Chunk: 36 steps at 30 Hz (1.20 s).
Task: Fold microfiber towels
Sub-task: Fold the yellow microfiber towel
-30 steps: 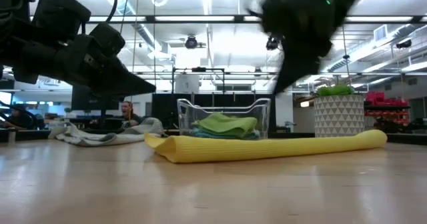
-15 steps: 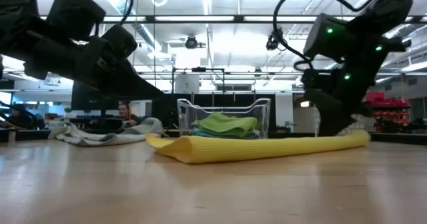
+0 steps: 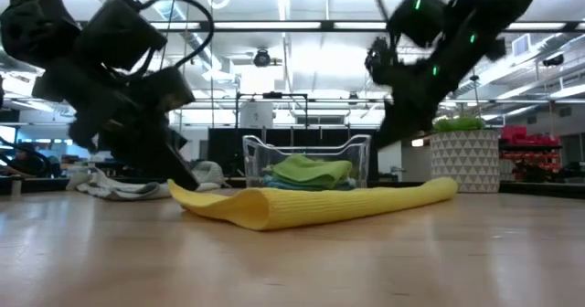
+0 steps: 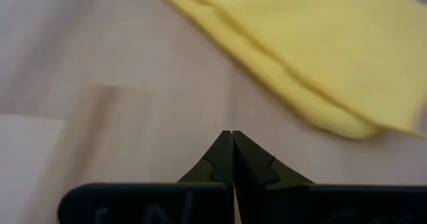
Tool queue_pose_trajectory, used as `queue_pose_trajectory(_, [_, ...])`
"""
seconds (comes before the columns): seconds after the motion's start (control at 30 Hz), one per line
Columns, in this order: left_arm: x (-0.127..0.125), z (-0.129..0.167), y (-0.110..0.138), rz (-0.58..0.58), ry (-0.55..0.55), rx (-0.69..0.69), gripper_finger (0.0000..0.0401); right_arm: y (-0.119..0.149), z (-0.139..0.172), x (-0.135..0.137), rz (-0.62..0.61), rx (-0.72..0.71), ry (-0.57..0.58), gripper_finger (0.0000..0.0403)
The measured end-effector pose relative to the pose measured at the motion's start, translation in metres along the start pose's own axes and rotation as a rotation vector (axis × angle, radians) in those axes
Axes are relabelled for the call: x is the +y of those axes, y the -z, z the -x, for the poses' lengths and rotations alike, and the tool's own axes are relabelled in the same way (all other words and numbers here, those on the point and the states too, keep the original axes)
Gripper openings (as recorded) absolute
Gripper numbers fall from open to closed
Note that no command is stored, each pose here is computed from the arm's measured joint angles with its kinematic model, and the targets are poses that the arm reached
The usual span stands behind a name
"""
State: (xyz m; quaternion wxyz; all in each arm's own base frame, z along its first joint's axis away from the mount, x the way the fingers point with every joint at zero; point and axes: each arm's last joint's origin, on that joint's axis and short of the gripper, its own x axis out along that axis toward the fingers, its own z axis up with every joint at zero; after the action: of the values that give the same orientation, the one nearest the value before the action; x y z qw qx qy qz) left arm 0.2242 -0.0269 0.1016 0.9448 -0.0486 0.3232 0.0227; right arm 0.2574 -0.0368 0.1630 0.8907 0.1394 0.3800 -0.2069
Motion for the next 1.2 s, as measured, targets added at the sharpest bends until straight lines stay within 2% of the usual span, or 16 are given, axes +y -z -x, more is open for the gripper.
queue_pose_trajectory(0.2, [-0.017,-0.004,-0.002,-0.038,0.075,0.014,0.0005,-0.008,0.029,0.04,0.034,-0.101,-0.1,0.0002])
queue_pose_trajectory(0.4, [-0.029,-0.019,-0.008,-0.06,0.079,0.027,0.0006,0.006,0.035,0.077,0.064,-0.101,-0.13,0.0002])
queue_pose_trajectory(0.57, [-0.052,-0.036,-0.014,-0.097,0.111,0.034,0.0006,0.017,0.042,0.098,0.063,-0.105,-0.159,0.0002])
queue_pose_trajectory(0.8, [-0.092,-0.053,-0.023,-0.148,0.222,0.025,0.0004,0.023,0.06,0.125,0.072,-0.131,-0.239,0.0002])
queue_pose_trajectory(0.93, [-0.111,-0.067,-0.028,-0.163,0.248,-0.006,0.0007,0.028,0.068,0.135,0.061,-0.126,-0.279,0.0002])
queue_pose_trajectory(1.2, [-0.141,-0.091,-0.043,-0.258,0.295,-0.083,0.0006,0.043,0.065,0.145,0.012,-0.086,-0.278,0.0002])
